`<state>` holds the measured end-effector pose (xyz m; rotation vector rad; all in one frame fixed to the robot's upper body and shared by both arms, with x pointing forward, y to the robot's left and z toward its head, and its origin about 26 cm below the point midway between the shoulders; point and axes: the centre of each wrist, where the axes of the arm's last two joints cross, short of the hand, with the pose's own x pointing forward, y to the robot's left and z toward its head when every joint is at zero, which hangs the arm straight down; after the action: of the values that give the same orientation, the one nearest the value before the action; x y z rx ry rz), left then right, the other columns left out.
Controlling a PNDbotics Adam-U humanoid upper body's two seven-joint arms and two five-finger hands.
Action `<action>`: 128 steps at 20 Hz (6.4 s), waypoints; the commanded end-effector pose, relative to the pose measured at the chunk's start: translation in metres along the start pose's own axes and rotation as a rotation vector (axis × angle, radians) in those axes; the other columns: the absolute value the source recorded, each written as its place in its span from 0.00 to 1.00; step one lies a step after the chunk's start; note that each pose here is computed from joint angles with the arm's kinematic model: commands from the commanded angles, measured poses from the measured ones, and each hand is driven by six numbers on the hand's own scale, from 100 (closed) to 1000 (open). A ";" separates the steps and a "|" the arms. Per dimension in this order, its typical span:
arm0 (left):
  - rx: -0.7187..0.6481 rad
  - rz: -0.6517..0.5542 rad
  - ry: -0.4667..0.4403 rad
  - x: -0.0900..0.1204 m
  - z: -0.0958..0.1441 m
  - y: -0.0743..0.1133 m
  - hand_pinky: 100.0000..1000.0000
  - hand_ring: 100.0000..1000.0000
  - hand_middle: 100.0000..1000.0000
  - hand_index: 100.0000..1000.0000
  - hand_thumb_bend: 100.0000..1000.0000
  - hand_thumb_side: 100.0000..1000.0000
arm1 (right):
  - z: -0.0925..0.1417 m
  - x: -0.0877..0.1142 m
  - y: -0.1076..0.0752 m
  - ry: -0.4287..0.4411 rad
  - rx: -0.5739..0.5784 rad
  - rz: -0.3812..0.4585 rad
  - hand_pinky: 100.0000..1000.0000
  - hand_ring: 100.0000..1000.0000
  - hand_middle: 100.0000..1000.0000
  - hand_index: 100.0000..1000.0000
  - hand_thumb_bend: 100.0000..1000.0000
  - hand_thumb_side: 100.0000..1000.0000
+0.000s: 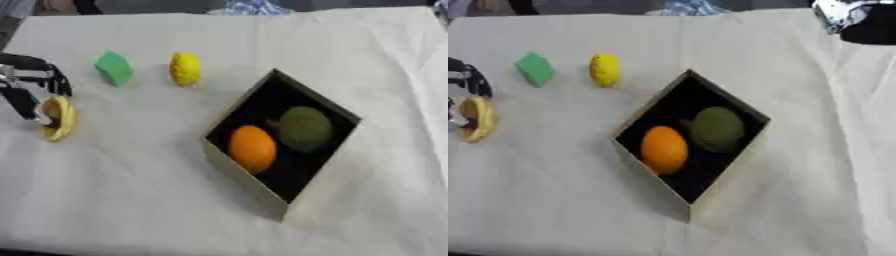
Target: Pick up objects on the table and place them in the box.
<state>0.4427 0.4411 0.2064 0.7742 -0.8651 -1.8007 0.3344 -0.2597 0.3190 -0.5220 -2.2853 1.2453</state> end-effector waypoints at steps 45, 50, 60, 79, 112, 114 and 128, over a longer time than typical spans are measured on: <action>0.483 -0.268 -0.736 0.330 -0.040 0.148 0.71 0.60 0.52 0.68 0.09 0.12 | 0.013 0.011 0.015 0.006 -0.229 -0.253 0.91 0.91 0.65 0.74 0.00 0.36; 0.442 -0.294 -0.760 0.332 -0.046 0.141 0.84 0.80 0.79 0.90 0.32 0.42 | 0.013 0.011 0.015 0.003 -0.236 -0.259 0.91 0.90 0.65 0.74 0.00 0.36; 0.538 -0.245 -0.776 0.319 -0.021 0.151 0.84 0.80 0.79 0.90 0.26 0.38 | 0.014 0.011 0.018 0.010 -0.243 -0.271 0.91 0.90 0.65 0.74 0.00 0.36; 0.536 0.033 -0.062 0.087 0.007 0.144 0.81 0.79 0.76 0.89 0.42 0.41 | 0.016 0.011 0.013 0.012 -0.256 -0.249 0.91 0.90 0.65 0.74 0.00 0.36; 0.396 0.352 0.296 0.043 -0.042 0.082 0.80 0.78 0.71 0.87 0.57 0.65 | 0.019 0.012 0.012 0.014 -0.294 -0.255 0.91 0.90 0.64 0.73 0.00 0.35; 0.388 0.368 0.303 0.043 -0.044 0.079 0.80 0.78 0.71 0.86 0.57 0.65 | 0.018 0.013 0.012 0.013 -0.296 -0.254 0.91 0.90 0.64 0.73 0.00 0.35; 0.360 0.409 0.327 0.043 -0.052 0.069 0.78 0.74 0.67 0.83 0.45 0.59 | 0.018 0.013 0.011 0.011 -0.304 -0.257 0.91 0.90 0.64 0.73 0.00 0.36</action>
<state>0.5034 0.3634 0.2118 0.9732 -1.0285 -1.1645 0.3195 -0.2582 0.2947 -0.3066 -2.4180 0.7742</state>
